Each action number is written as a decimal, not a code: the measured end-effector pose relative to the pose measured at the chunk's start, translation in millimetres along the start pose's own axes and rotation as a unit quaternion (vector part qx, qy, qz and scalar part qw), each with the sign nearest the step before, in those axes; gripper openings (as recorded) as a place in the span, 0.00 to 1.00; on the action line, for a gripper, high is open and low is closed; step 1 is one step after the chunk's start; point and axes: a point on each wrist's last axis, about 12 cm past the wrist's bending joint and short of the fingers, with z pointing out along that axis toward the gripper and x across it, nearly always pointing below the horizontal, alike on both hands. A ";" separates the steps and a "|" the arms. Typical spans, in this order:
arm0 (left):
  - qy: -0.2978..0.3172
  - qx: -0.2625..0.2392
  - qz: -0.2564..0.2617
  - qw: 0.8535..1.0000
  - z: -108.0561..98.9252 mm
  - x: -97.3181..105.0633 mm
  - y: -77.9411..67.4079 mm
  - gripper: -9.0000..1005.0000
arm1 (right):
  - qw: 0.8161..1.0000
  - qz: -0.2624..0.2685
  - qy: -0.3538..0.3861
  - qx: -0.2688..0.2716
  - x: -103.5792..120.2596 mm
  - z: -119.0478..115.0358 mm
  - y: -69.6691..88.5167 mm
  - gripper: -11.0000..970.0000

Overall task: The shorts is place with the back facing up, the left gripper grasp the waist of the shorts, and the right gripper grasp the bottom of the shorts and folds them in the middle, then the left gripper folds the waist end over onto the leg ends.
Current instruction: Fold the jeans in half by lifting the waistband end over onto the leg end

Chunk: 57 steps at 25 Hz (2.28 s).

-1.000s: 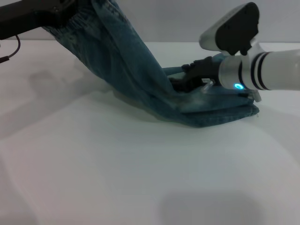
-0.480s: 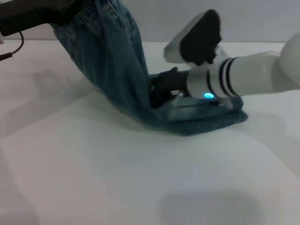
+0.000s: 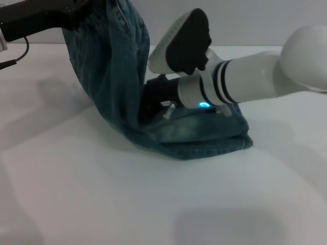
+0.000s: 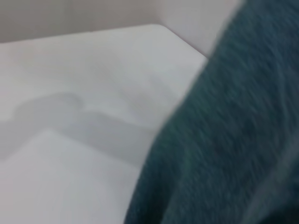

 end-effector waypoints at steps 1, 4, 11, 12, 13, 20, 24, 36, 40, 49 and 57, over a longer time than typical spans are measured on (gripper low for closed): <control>0.000 0.000 0.000 1.000 0.0 0.0 0.0 0.08 | 1.000 -0.005 -0.001 -0.005 -3.2 1.2 2.7 0.60; 0.000 0.000 0.000 1.000 -0.1 0.1 0.0 0.08 | 1.000 -0.009 -0.002 -0.009 -6.5 2.7 5.4 0.60; 0.005 0.001 -0.002 1.000 -0.5 3.3 -1.1 0.09 | 1.000 0.013 0.009 0.003 13.6 -1.5 -1.9 0.60; 0.005 0.000 -0.002 1.000 -0.8 3.6 -1.1 0.09 | 1.000 0.021 0.011 0.007 18.9 -3.4 -4.2 0.60; 0.005 0.000 -0.003 1.000 -1.5 4.3 -1.1 0.10 | 0.999 0.029 0.011 0.011 23.8 -5.5 -6.8 0.60; 0.012 0.000 -0.004 1.000 -2.5 8.5 -1.4 0.11 | 0.989 0.116 -0.025 0.083 64.9 -38.5 -43.5 0.60; 0.024 0.013 -0.002 1.000 2.9 11.2 -5.5 0.11 | 0.969 0.163 -0.064 0.174 85.7 -65.8 -71.3 0.60; 0.066 0.102 0.013 0.992 32.1 18.4 -33.3 0.13 | 0.921 0.237 -0.076 0.299 119.9 -89.7 -106.7 0.59; 0.070 0.126 0.011 0.989 39.5 22.5 -42.1 0.14 | 0.911 0.265 -0.082 0.306 127.7 -93.5 -109.8 0.59; 0.060 0.148 -0.014 0.987 55.5 44.3 -53.0 0.16 | 0.909 0.271 -0.080 0.307 130.6 -93.4 -110.0 0.59; 0.044 0.117 -0.034 0.992 65.2 47.8 -49.3 0.17 | 0.911 0.269 -0.080 0.302 127.5 -90.9 -109.0 0.59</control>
